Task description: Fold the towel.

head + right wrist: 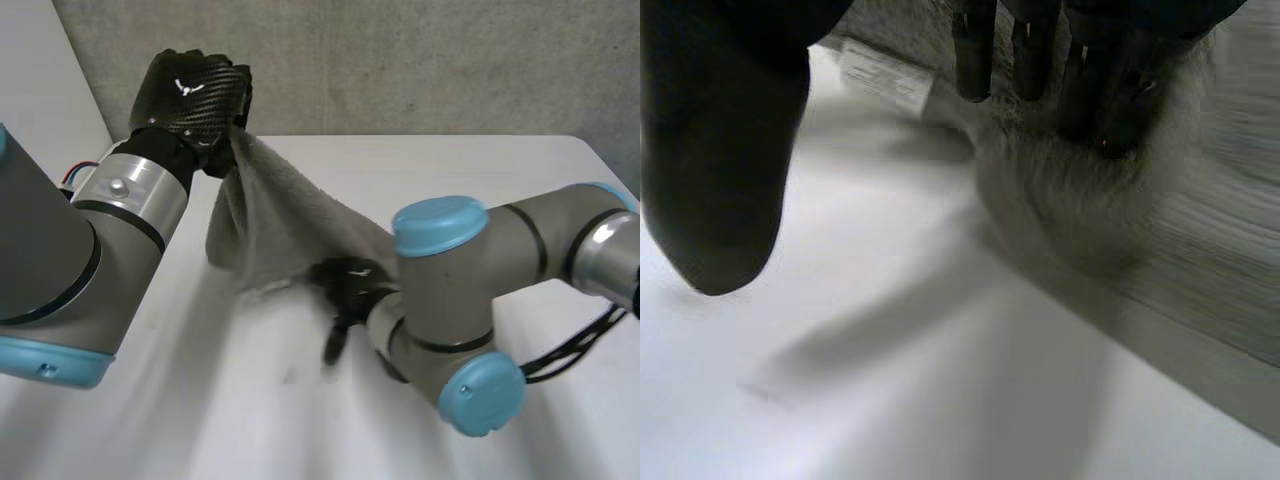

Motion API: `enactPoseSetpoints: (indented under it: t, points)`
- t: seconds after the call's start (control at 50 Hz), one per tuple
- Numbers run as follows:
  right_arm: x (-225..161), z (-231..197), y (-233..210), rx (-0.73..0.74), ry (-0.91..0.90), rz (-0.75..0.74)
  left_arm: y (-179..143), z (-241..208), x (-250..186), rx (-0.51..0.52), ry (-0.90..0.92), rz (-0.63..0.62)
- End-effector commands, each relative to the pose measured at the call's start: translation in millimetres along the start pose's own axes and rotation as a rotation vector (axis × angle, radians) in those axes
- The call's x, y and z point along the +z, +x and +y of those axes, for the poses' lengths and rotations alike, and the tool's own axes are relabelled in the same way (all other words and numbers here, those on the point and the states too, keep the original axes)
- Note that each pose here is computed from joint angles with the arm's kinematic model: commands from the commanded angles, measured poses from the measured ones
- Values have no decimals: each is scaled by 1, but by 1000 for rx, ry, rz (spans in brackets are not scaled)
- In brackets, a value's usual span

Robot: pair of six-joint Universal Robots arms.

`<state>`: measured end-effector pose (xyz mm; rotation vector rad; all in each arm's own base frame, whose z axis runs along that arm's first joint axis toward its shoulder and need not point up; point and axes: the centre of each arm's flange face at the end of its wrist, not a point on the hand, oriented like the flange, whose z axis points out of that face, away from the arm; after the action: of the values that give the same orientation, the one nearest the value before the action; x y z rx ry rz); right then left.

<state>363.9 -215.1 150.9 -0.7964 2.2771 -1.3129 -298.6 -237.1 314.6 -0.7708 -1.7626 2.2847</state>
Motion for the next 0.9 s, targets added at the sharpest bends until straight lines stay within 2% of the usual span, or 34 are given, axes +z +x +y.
enactPoseSetpoints:
  t: [0.02,0.1,0.2,0.34,0.38,0.42,0.5,0.54,0.64,0.76,0.86,0.9]
  points:
    - [15,-5,72,-53,31,250,-6,11,5,2,-30,-19]
    - [27,-18,103,-39,106,297,-2,8,3,-5,-25,-7]
    - [33,-38,114,-44,204,322,4,9,-3,-6,-37,15]
    - [24,-50,136,-82,175,359,25,22,-13,-5,-84,79]
    - [20,-48,134,-131,110,343,40,46,-16,1,-151,119]
    - [10,-43,131,-255,-28,321,48,56,-17,3,-179,141]
    - [-1,-42,131,-331,-109,313,63,78,-21,10,-239,181]
    - [-6,-45,133,-332,-110,320,69,94,-22,11,-283,198]
    - [-27,-48,130,-345,-129,312,73,103,-22,9,-306,207]
    - [-59,-46,108,-341,-193,189,68,92,-20,1,-274,192]
    - [-75,-49,91,-323,-159,101,66,83,-20,-1,-252,187]
    - [-80,-54,75,-274,-103,63,66,83,-20,-1,-253,187]
